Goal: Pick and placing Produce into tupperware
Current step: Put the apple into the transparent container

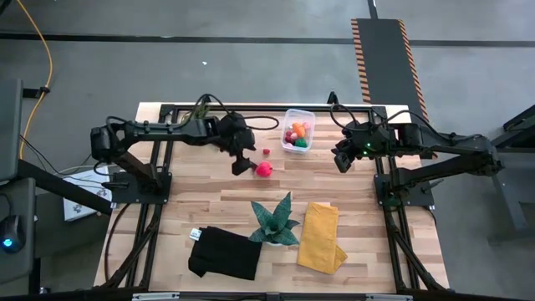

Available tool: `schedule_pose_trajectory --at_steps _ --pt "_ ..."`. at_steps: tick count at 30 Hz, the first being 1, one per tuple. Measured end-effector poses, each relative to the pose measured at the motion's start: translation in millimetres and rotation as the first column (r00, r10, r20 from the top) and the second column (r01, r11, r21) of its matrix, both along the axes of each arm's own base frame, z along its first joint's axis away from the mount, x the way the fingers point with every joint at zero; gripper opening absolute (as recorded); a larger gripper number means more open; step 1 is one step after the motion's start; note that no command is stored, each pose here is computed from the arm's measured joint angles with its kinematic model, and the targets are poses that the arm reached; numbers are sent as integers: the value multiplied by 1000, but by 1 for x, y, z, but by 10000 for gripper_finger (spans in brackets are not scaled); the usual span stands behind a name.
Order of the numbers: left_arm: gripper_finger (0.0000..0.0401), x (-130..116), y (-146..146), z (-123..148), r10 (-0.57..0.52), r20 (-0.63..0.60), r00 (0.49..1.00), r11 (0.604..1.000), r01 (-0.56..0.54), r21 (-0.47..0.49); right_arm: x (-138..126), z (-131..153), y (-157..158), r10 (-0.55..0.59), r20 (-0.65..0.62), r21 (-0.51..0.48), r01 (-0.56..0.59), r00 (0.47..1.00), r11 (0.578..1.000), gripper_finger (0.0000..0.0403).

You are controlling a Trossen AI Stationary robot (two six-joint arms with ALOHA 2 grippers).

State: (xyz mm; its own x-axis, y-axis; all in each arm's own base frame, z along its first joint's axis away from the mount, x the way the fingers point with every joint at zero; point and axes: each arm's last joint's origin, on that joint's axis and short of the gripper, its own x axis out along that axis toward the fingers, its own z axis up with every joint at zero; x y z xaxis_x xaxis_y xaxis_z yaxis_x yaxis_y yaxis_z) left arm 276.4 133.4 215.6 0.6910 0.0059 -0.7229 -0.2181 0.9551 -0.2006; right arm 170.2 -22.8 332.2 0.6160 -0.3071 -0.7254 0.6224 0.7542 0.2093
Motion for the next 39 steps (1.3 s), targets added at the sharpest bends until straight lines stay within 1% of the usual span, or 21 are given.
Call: schedule_pose_trajectory --at_steps 7,12,14,17,23,26,39 --pt "349 0 1 -2 10 -13 1000 998 -9 65 0 0 0 -16 6 12 16 1000 1000 113" --pt "349 1 3 -7 -4 -39 999 995 8 103 0 0 0 -34 12 27 34 999 999 113" --pt "349 1 2 -10 -4 -56 998 996 9 94 0 0 0 -34 13 27 34 999 999 113" --pt "349 3 4 -12 -7 -47 999 995 11 95 0 0 0 -37 13 25 37 999 999 113" --pt "349 4 3 -20 -15 -77 997 998 19 57 0 0 -1 -51 13 6 51 999 999 113" --pt "349 5 4 -22 -16 -80 997 998 20 54 0 0 -1 -48 11 3 48 999 999 113" --pt "349 5 4 -22 -39 -80 996 996 45 76 0 0 -1 -46 9 1 46 999 999 113"
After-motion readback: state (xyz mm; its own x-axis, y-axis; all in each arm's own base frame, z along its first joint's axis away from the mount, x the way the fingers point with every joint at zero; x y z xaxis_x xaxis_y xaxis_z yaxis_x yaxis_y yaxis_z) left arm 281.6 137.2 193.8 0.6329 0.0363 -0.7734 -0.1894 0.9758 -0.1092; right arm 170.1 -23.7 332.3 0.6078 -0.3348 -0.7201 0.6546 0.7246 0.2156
